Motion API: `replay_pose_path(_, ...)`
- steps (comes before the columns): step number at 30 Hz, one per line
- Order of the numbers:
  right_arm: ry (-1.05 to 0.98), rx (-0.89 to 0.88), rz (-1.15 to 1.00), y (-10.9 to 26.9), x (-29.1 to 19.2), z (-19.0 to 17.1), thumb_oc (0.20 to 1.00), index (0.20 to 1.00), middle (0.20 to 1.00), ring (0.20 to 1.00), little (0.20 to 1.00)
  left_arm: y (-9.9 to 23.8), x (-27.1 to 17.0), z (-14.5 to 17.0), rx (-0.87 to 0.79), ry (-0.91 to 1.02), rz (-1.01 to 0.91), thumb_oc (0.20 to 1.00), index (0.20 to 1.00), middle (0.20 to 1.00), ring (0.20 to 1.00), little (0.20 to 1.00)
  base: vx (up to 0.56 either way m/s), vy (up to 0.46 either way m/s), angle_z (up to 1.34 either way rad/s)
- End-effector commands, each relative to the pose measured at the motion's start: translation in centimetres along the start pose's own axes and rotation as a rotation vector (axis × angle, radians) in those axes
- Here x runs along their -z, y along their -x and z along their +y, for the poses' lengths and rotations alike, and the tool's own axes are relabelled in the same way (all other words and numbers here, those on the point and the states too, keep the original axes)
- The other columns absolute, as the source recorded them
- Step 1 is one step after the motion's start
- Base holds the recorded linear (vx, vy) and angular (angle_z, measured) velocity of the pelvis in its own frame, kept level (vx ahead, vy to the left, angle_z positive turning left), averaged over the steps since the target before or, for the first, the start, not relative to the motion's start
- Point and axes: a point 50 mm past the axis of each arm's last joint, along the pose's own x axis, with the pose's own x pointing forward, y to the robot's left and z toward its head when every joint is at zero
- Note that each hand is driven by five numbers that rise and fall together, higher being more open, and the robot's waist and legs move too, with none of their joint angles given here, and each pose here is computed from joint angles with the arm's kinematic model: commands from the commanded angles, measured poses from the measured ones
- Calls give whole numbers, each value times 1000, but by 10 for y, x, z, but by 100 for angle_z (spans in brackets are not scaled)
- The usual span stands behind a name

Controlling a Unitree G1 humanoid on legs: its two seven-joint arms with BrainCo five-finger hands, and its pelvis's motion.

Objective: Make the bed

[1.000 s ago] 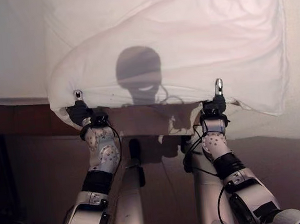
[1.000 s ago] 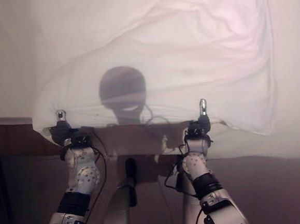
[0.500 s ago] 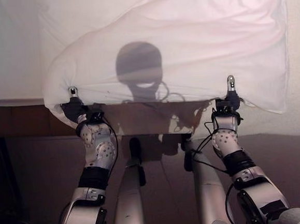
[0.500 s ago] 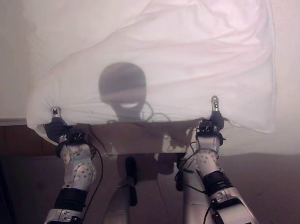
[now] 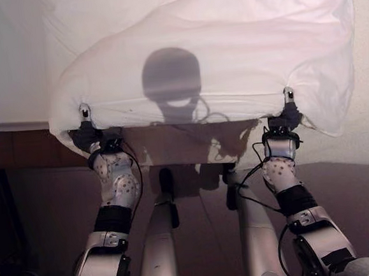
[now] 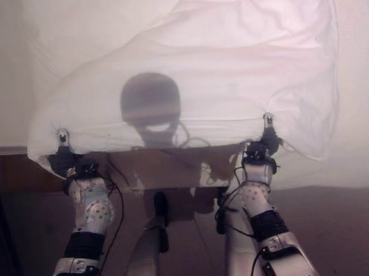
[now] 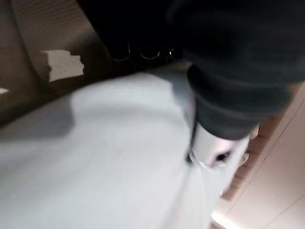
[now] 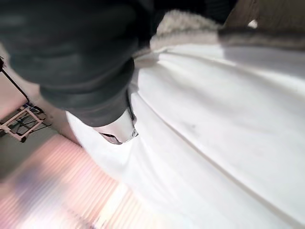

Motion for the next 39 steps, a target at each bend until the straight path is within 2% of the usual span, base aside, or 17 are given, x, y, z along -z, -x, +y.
replay_pose_path(1,-9,-5,-317,6,-65,-16,200,200,200,200,200,-23,-59,52,-197,81,-253,1000,1000,1000,1000,1000,0,0,0)
replay_pose_path(8,-61,-177,-278,24,-53,15,200,200,200,200,200,-2,-13,55,-207,165,-63,1000,1000,1000,1000,1000,0,0,0)
replay_pose_path(11,-79,-294,-236,31,-45,37,200,200,200,200,200,19,19,56,-163,126,98,1000,1000,1000,1000,1000,0,0,0)
replay_pose_path(12,-79,-294,-236,31,-45,37,200,200,200,200,200,19,19,56,-162,127,98,1000,1000,1000,1000,1000,0,0,0)
replay_pose_path(13,-83,-356,-210,34,-41,48,200,200,200,200,200,29,35,64,-157,83,189,1000,1000,1000,1000,1000,0,0,0)
replay_pose_path(14,-83,-356,-210,34,-41,48,200,200,200,200,200,29,35,65,-157,83,189,1000,1000,1000,1000,1000,0,0,0)
replay_pose_path(16,-97,-460,-180,40,-37,67,200,200,200,200,200,50,54,67,-95,43,309,1000,1000,1000,1000,1000,0,0,0)
replay_pose_path(18,-98,-479,-177,42,-37,71,200,200,200,200,200,57,58,68,-79,39,343,1000,1000,1000,1000,1000,0,0,0)
replay_pose_path(22,-113,-589,-163,47,-36,93,200,200,200,200,200,92,78,81,17,-25,549,1000,1000,1000,1000,1000,0,0,0)
replay_pose_path(29,-168,-628,-120,49,-27,102,200,200,200,200,200,117,93,88,100,-36,721,1000,1000,1000,1000,1000,0,0,-1)
replay_pose_path(33,-211,-628,-91,50,-22,102,200,200,200,200,200,122,104,72,176,30,786,1000,1000,1000,1000,1000,0,0,-1)
replay_pose_path(39,-255,-609,-57,52,-15,98,200,200,200,200,200,116,112,35,220,189,755,1000,1000,1000,1000,1000,0,0,0)
